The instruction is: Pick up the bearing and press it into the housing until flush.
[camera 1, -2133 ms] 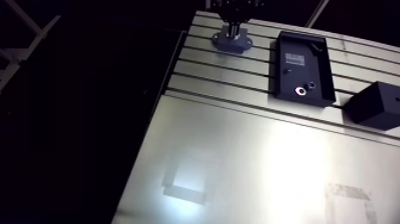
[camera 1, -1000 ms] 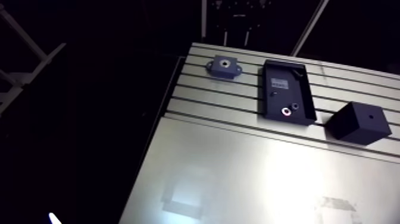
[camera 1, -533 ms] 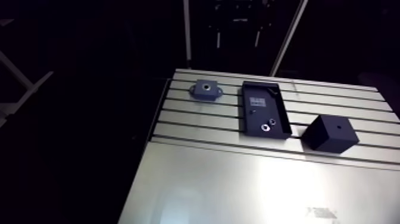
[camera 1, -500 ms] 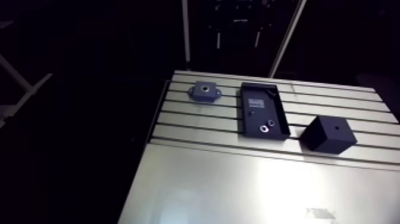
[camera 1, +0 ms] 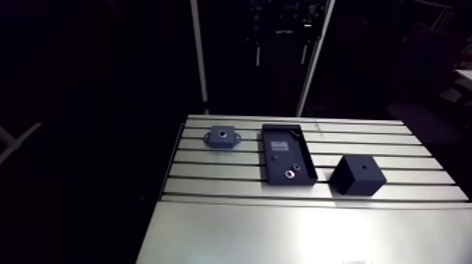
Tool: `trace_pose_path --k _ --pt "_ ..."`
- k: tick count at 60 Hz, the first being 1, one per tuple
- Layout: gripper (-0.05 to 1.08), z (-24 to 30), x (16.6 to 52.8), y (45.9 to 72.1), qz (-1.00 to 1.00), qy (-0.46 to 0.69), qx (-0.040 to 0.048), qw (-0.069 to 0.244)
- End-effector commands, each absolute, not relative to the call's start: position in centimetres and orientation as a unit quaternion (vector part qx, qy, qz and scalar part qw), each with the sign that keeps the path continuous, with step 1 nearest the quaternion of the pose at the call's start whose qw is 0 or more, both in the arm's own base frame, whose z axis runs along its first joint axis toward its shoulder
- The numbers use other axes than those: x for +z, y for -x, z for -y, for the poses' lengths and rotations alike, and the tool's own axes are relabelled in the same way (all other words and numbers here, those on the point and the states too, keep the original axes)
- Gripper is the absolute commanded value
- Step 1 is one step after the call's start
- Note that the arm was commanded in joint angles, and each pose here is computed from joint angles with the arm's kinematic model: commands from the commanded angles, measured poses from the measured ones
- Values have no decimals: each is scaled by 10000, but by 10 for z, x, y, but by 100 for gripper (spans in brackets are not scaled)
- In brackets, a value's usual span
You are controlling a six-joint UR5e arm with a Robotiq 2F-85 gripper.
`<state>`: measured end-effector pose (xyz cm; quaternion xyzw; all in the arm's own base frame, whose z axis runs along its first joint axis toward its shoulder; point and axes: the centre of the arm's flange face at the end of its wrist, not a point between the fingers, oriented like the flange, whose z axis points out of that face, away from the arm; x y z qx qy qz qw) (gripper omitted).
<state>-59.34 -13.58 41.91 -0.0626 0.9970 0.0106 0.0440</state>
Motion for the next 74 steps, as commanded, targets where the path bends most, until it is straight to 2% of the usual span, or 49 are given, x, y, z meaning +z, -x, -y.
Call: trace_pose_path --k 1,8,25,32,44,62,74 --pt "1 105 470 555 -9986 493 84 141" --pt "1 108 469 554 -9985 517 36 160" --pt "1 107 462 558 -9984 505 33 259" --pt "1 106 463 558 -9985 460 74 303" --pt "1 105 461 558 -9985 451 76 305" --pt "1 101 461 559 -9987 405 67 302" --pt "1 101 455 563 -9986 389 26 352"
